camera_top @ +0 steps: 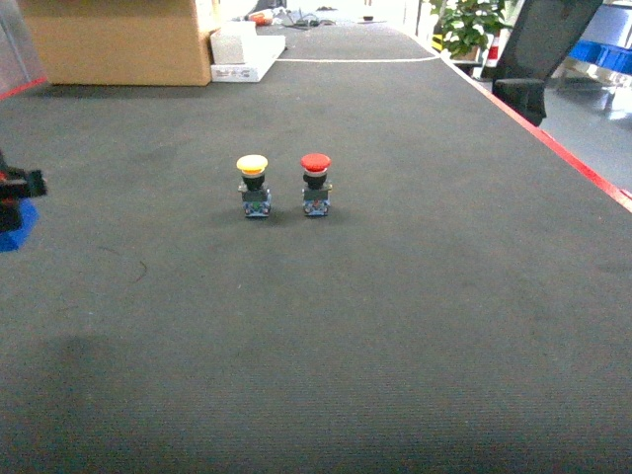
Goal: Pick blue part to blue bin on bottom shelf
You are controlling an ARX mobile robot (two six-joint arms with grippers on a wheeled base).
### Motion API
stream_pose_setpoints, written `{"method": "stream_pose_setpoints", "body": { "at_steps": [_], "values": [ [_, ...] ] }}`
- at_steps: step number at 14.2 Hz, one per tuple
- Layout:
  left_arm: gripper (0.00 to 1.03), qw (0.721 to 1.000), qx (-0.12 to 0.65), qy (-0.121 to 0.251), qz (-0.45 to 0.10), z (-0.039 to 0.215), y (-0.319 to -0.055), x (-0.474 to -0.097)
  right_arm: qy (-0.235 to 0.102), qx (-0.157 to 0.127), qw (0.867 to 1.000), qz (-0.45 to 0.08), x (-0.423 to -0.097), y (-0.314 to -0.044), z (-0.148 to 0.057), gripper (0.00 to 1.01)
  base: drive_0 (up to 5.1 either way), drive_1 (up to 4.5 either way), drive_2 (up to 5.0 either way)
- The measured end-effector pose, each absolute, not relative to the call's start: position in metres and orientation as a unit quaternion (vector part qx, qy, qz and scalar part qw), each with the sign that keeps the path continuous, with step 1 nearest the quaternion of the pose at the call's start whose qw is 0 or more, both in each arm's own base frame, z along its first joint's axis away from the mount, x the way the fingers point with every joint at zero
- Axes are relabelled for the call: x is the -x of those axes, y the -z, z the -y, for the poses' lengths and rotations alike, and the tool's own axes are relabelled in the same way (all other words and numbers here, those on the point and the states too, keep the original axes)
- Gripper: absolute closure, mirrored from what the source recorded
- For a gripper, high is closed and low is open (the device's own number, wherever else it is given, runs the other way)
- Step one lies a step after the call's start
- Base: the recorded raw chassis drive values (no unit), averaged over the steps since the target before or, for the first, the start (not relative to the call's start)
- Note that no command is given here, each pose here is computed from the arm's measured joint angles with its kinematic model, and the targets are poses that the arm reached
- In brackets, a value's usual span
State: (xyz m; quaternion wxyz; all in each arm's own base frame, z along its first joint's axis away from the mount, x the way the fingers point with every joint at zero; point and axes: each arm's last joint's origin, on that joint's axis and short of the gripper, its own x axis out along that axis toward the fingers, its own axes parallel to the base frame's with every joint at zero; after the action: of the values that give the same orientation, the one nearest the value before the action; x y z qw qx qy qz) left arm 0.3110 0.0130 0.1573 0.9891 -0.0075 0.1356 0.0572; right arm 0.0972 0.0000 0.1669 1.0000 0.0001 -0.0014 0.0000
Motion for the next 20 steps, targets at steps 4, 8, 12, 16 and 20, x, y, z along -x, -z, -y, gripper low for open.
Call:
{"method": "stream_pose_setpoints", "body": {
  "at_steps": [4, 8, 12, 16, 20],
  "values": [
    [0.59, 0.993, -0.002, -0.071, -0.09, 0.005, -0.215, -0.181, 0.0, 0.0, 1.0, 0.001, -0.097, -0.167, 0.0, 0.03, 0.0, 0.0, 0.0],
    [0.59, 0.995, 0.008, -0.068, -0.066, 0.011, -0.226, -0.13, 0.0, 0.0, 1.0, 0.001, -0.097, -0.167, 0.0, 0.03, 0.0, 0.0, 0.0],
    [0.59, 0.994, 0.012, -0.087, -0.067, 0.006, -0.225, -0.126, 0.0, 0.0, 1.0, 0.001, -0.097, -0.167, 0.0, 0.03, 0.0, 0.0, 0.0],
    [0.59, 0.994, 0.011, -0.085, -0.069, 0.006, -0.225, -0.126, 0.0, 0.0, 1.0, 0.001, -0.097, -0.167, 0.0, 0.03, 0.0, 0.0, 0.0],
    [0.59, 0.994, 0.011, -0.085, -0.072, 0.006, -0.224, -0.127, 0.0, 0.0, 1.0, 0.0, -0.097, -0.167, 0.0, 0.03, 0.0, 0.0, 0.0]
  ]
}}
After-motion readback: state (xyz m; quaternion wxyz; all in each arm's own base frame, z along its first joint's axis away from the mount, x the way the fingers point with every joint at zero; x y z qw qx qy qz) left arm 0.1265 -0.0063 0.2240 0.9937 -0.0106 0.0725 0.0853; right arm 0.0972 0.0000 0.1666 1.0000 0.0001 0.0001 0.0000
